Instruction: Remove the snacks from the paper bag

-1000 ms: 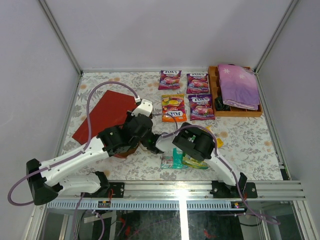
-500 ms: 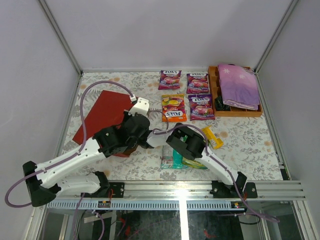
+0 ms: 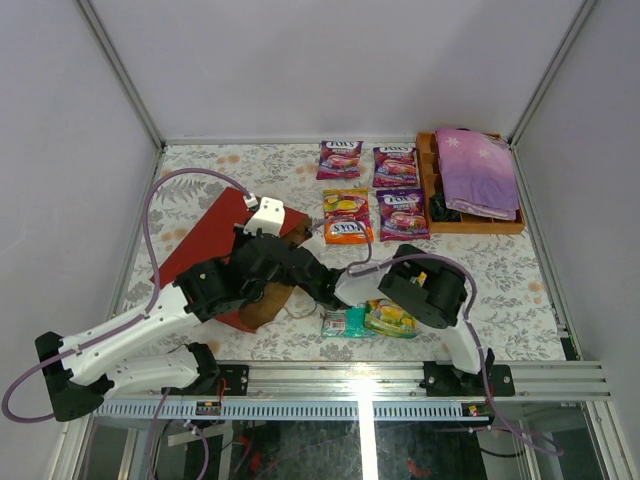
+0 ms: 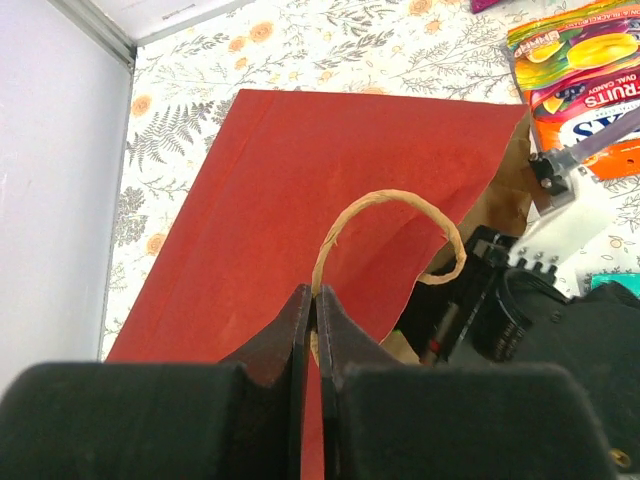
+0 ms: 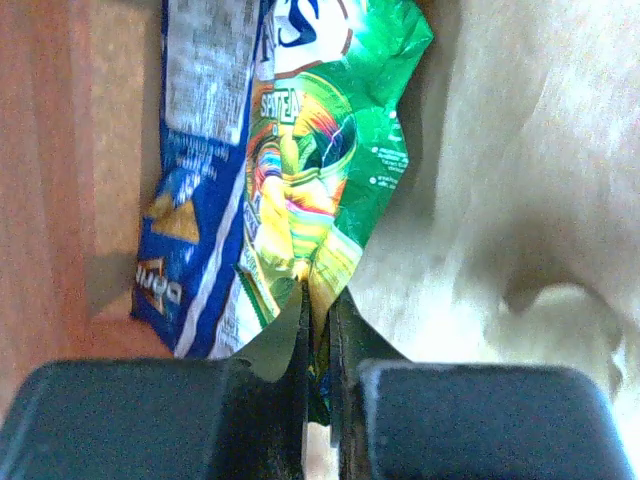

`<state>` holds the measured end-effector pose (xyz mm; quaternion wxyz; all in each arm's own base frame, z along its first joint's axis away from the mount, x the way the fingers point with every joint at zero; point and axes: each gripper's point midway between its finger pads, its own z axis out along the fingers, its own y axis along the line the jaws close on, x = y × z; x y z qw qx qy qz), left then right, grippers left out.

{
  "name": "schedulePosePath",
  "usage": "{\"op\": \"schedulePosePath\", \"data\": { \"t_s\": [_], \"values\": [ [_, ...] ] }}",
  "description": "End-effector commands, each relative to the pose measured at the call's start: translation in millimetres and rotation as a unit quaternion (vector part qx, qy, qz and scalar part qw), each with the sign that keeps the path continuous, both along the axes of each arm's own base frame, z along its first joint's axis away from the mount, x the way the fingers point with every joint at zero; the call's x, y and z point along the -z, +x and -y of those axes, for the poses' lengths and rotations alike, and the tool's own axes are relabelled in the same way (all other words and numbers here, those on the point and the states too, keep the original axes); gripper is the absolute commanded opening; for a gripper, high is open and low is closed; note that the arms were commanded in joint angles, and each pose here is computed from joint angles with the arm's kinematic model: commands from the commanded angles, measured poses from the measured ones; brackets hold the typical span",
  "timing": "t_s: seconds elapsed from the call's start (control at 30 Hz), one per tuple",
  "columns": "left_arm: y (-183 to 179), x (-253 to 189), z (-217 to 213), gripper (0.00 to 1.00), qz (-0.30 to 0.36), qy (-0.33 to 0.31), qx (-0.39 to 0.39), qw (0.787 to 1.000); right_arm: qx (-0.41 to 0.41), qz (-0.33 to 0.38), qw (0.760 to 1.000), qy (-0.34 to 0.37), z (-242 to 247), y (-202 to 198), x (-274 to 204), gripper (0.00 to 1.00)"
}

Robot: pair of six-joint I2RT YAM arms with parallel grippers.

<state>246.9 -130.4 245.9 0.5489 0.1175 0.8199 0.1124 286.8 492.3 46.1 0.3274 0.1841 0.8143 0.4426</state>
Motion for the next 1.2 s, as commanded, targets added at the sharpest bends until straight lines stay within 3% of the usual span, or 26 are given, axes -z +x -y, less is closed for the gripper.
{"op": "schedulePosePath", "data": {
  "t_s": [0.0, 0.3, 0.43, 0.57, 0.87, 0.93, 0.97, 1.03, 1.07, 1.17],
  "values": [
    [3.4, -6.3, -1.5, 0.00, 0.024, -0.022, -0.022, 0.999, -0.103, 0.010, 0.995, -0.009, -0.5, -42.5, -29.7, 0.00],
    [3.0, -1.6, -4.8, 0.00, 0.017, -0.006, -0.029, 0.999, -0.160, 0.092, 0.982, -0.031, 61.1, -83.8, -94.7, 0.00],
    [3.0, -1.7, -4.5, 0.00, 0.017, -0.009, -0.030, 0.999, -0.167, 0.130, 0.972, -0.100, 101.0, -88.1, -112.5, 0.00],
    [2.6, 2.0, -3.4, 0.00, 0.011, -0.006, -0.029, 1.000, -0.175, 0.118, 0.963, -0.166, 153.3, -93.9, -97.4, 0.00],
    [0.7, 1.0, -0.9, 0.00, 0.006, -0.018, -0.022, 1.000, -0.149, 0.055, 0.959, -0.236, 249.2, -118.6, -51.6, 0.04],
    [0.0, 0.8, -0.6, 0.00, 0.004, -0.020, -0.019, 1.000, -0.131, 0.052, 0.956, -0.257, 261.3, -116.2, -48.5, 0.13],
    [-0.9, 1.3, -1.2, 0.00, 0.002, -0.020, -0.018, 1.000, -0.126, 0.053, 0.954, -0.265, 264.8, -114.6, -48.2, 0.25],
    [-2.8, 3.2, -2.9, 0.00, -0.001, -0.021, -0.018, 1.000, -0.118, 0.055, 0.950, -0.285, 269.1, -109.6, -51.8, 0.65],
    [-4.2, 3.5, -4.1, 0.00, -0.002, -0.022, -0.017, 1.000, -0.115, 0.056, 0.946, -0.298, 271.1, -106.8, -53.2, 0.77],
    [-7.8, 4.1, -10.8, 0.00, -0.002, -0.023, -0.023, 0.999, -0.092, 0.065, 0.936, -0.333, 275.7, -92.5, -69.8, 0.90]
  ]
}}
